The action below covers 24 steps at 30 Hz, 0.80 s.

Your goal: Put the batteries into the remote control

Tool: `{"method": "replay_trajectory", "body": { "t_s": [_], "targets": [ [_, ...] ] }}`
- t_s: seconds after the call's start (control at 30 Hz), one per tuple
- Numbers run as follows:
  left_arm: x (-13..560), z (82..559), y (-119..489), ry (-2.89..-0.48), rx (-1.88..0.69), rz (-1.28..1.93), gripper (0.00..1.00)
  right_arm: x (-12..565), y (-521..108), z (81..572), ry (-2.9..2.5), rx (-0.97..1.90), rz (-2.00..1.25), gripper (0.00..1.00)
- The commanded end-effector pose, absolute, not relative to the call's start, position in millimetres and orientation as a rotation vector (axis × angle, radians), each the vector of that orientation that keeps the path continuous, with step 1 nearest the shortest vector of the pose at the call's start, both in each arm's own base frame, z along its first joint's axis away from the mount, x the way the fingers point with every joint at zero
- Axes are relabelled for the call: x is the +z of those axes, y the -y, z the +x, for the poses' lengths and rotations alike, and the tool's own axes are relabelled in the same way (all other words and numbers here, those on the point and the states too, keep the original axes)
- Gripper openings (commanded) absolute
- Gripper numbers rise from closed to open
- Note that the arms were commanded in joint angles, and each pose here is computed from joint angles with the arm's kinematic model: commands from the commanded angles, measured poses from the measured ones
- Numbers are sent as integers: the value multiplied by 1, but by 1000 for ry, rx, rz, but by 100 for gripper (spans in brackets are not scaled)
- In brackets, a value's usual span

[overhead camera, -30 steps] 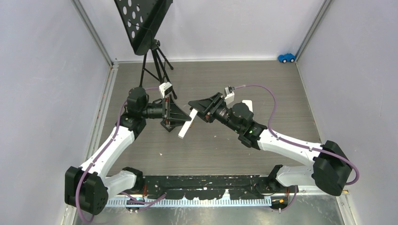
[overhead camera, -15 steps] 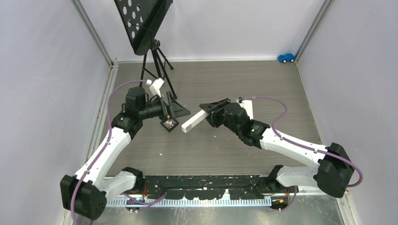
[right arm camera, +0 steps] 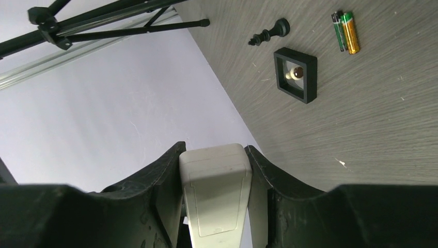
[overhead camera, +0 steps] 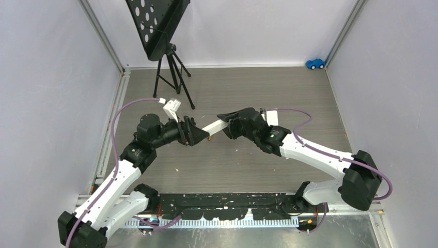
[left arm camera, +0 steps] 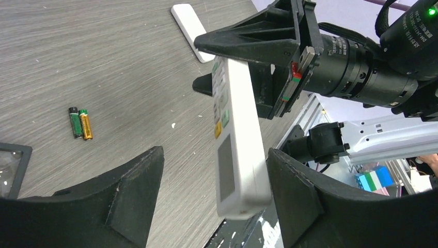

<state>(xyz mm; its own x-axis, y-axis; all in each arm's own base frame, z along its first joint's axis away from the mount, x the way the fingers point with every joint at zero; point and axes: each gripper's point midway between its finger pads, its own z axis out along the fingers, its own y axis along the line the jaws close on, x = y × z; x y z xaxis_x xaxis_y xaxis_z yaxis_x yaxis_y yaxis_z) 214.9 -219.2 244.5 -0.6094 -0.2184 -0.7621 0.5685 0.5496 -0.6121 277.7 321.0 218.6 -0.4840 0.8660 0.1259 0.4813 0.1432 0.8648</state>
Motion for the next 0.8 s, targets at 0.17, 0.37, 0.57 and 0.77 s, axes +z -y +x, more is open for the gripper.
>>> {"method": "replay_trajectory", "body": {
  "t_s": [0.17,0.37,0.57,0.77],
  "targets": [
    [267,230,242,-1764,-1208,355,53,219,-342,273,-2059,1412,1396,32],
    [258,226,253,-1805,-1247,392,46,223,-346,273,-2071,1441,1409,32],
    [239,225,250,-1873,-1210,397,51,228,-343,281,-2032,1476,1447,33],
    [239,231,249,-1878,-1176,413,11,229,-345,286,-2052,1489,1432,36]
  ]
}}
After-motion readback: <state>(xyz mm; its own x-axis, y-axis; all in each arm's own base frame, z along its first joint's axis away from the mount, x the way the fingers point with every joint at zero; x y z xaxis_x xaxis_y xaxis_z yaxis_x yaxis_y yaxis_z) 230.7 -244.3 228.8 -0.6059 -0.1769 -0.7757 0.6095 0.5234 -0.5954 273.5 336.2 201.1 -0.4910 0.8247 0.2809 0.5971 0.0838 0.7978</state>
